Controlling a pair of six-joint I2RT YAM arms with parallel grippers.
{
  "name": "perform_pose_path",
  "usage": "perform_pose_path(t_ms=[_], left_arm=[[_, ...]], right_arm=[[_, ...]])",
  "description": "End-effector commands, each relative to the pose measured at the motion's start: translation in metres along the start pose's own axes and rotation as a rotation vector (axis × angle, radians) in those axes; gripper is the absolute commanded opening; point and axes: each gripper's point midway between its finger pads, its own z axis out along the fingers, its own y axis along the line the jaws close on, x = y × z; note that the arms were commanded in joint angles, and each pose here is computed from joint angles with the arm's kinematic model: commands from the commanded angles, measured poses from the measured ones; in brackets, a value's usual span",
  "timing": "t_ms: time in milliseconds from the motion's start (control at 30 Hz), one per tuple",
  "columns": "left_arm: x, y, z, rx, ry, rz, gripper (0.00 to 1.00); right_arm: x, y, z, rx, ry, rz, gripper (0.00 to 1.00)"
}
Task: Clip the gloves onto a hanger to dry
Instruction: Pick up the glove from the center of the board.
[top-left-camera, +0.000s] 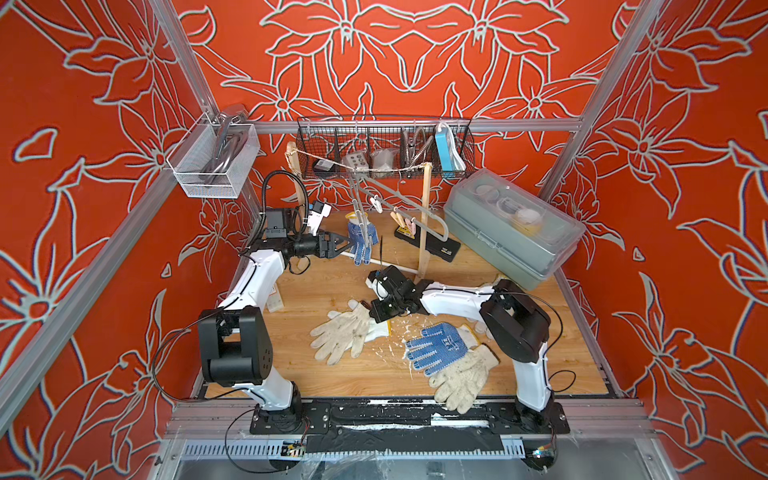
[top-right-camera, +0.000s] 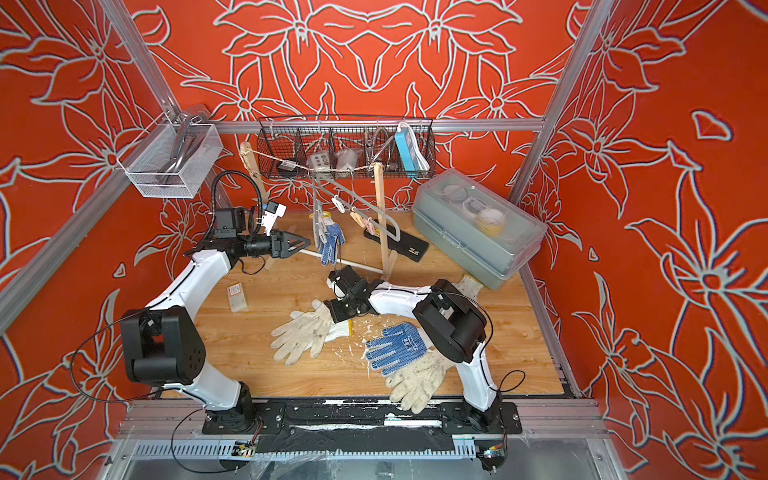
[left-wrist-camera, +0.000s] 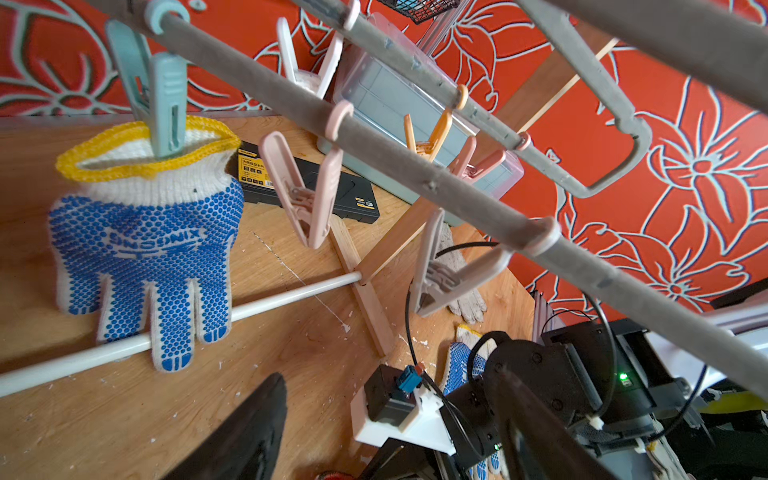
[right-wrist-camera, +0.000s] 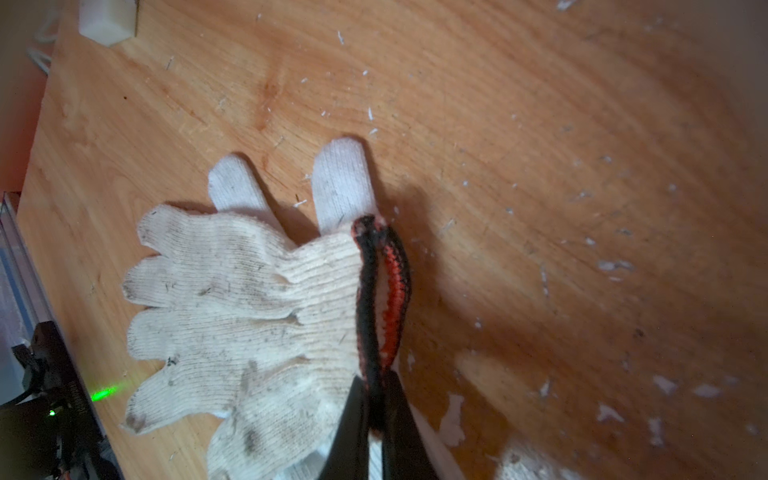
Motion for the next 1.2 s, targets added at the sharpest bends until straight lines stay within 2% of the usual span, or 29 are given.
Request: perform_pose_path(t_ms=[0,167,500,633,800,1033,1167], left_arm=[[0.003,-0.012,-0.002,0.016,0.007,0.021,0.78],[0.003,-0.012,-0.002,0.016,0.008,0.019,0.78],[0.003,-0.014,-0.001,0.03,0.012,0.013,0.77],[0.002,-0.016,-0.001,0.033,0.015,0.013,0.77],[0.004,-0.019,-0.002,0.035,0.026,0.025,0.77],[-0.004,-0.01,-0.001,0.009,0.066,0.074,0.77],[-0.019,-0.008,0.007,0.052,0.02,0.122,0.76]], right_arm=[[-0.014,0.011,-0.012,0.003,-0.04,-0.056,0.06],[-0.024,0.013,-0.03,0.04,-0.074,-0.14,0.11],[-0.034,0.018,-0.043,0.052,-0.108,-0.216,0.17],[-0.035,0.022,-0.045,0.035,-0.116,-0.227,0.08],[-0.044,0.031,-0.069,0.031,-0.179,-0.313,0.0],[-0.052,0.03,-0.113,0.053,-0.244,-0.509,0.0],[-0.057,0.026,-0.132,0.019,-0.257,-0.533,0.0]])
